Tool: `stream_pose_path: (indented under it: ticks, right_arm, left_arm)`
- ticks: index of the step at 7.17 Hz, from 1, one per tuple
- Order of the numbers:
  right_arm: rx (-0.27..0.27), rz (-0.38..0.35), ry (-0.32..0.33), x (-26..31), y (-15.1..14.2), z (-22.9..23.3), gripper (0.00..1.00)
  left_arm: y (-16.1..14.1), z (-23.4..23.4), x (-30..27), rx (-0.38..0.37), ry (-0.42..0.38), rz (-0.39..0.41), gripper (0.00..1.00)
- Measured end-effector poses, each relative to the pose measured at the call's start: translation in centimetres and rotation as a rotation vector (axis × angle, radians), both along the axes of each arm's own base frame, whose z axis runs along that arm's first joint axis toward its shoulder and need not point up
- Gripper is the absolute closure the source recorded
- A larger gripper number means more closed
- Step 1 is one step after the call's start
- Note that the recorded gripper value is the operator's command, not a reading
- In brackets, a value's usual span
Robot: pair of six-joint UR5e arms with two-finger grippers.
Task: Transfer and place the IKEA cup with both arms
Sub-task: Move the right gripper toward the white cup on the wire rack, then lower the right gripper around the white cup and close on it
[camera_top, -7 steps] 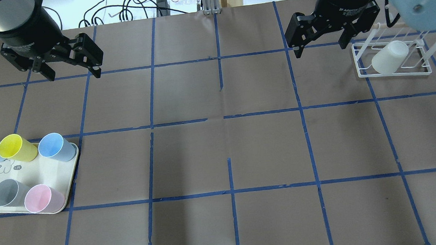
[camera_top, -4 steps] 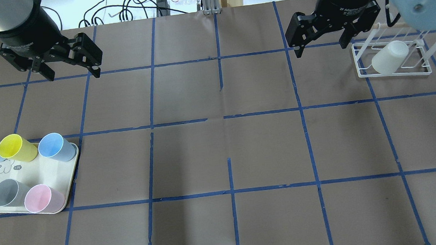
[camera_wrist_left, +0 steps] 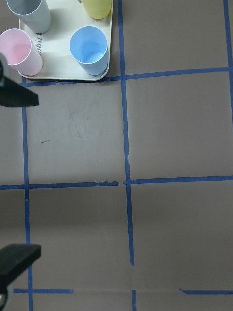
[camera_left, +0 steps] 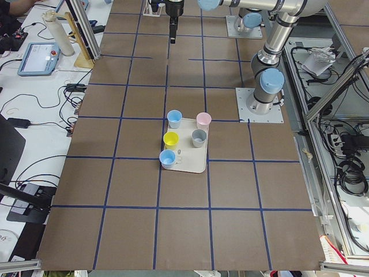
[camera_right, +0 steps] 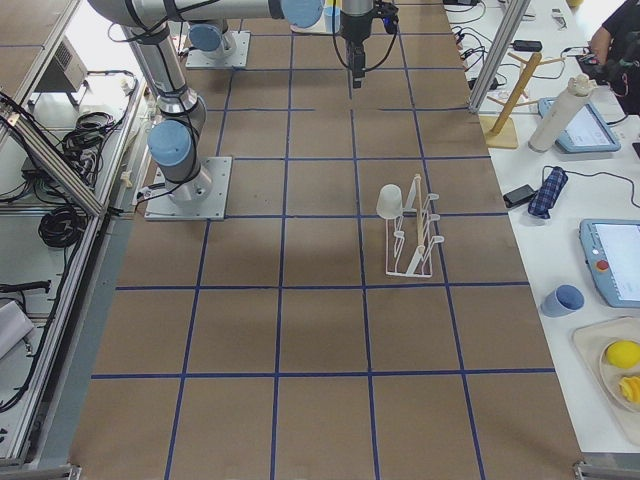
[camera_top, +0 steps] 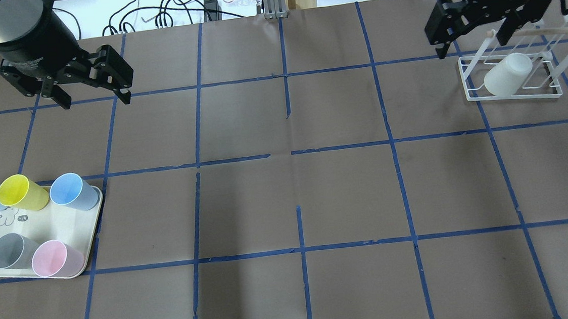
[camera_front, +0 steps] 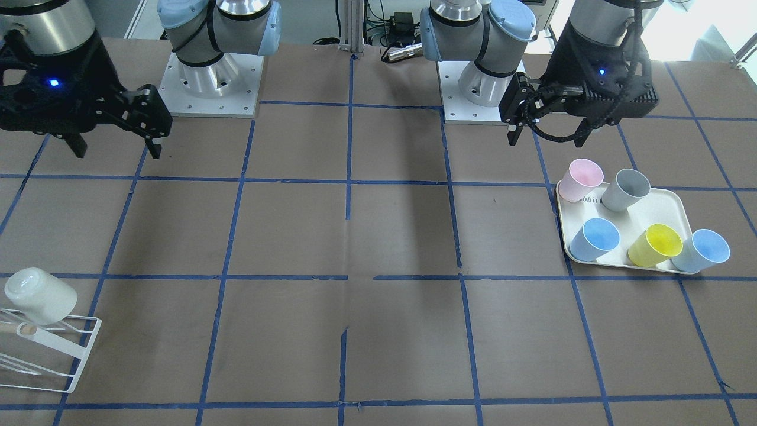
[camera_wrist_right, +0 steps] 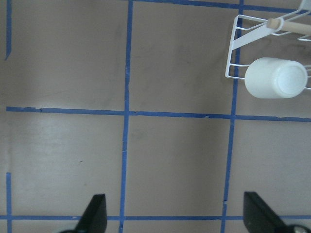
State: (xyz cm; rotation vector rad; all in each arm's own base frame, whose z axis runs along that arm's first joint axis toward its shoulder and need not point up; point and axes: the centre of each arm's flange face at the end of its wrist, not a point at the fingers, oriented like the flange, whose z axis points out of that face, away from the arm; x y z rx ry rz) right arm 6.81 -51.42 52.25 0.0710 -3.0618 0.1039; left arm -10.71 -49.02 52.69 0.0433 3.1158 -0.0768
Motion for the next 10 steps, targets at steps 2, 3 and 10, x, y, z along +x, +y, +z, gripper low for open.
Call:
stream_pose_path:
  ticks: [2, 3, 10]
  right_arm:
    - [-0.004, -0.027, 0.006, -7.3, -0.7, 0.2, 0.0]
    - [-0.008, -0.038, -0.003, -10.4, -1.2, -0.5, 0.0]
    - [0.07, -0.036, -0.061, -17.8, -10.1, -17.4, 0.0]
  left_arm:
    - [0.0, -0.5, 0.0, 0.01, 0.003, 0.002, 0.0]
    - [-0.1, -0.5, 0.0, 0.008, 0.004, 0.003, 0.0]
    - [-0.5, -0.9, 0.0, 0.009, 0.003, 0.001, 0.0]
